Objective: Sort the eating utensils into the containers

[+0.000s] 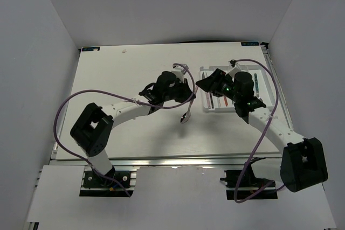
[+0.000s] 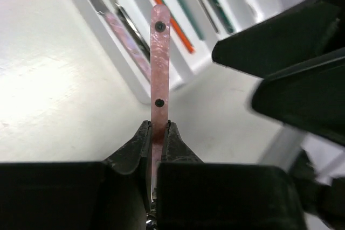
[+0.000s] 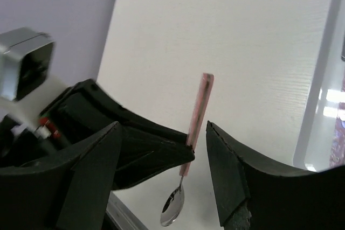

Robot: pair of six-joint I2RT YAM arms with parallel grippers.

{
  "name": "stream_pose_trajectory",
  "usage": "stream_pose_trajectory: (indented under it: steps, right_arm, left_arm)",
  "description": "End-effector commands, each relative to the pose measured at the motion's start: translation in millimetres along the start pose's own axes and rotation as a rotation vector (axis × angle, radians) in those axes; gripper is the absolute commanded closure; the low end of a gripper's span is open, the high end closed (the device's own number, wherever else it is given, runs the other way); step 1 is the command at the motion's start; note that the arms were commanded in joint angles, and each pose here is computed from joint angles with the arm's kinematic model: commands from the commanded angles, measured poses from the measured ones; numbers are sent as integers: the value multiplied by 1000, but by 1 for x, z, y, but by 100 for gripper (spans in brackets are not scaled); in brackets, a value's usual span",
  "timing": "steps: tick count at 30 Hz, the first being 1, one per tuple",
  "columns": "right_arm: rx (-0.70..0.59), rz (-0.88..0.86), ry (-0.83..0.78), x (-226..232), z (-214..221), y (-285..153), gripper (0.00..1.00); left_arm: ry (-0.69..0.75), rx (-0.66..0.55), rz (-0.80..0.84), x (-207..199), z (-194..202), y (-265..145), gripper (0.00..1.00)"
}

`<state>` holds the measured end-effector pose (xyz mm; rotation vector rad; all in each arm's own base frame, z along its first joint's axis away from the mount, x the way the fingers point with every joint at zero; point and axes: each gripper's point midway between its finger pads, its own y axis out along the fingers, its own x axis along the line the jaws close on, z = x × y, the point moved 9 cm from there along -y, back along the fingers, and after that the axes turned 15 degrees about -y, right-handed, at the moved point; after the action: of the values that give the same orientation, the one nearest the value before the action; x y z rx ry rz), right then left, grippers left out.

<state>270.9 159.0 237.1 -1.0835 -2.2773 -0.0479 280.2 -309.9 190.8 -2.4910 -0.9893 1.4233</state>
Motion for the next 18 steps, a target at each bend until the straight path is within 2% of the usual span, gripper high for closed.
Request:
stream_pose_trajectory:
  steps: [1, 2, 6, 14, 18]
  right_arm:
    - [-27, 227, -12, 4, -15, -2, 31]
    - [-12, 236, -21, 12, -14, 1, 32]
    - [46, 343, -21, 14, -15, 19, 31]
    - [-7, 468, -28, 17, -16, 25, 34]
    - [12, 441, -19, 19, -9, 32, 38]
  left_arm:
    - [204, -182, -254, -27, -18, -19, 100]
    - [232, -244, -332, -26, -21, -20, 100]
    - [363, -325, -426, -42, -12, -21, 100]
    - [453, -363, -442, -53, -7, -20, 100]
    - [465, -383, -436, -57, -5, -19, 100]
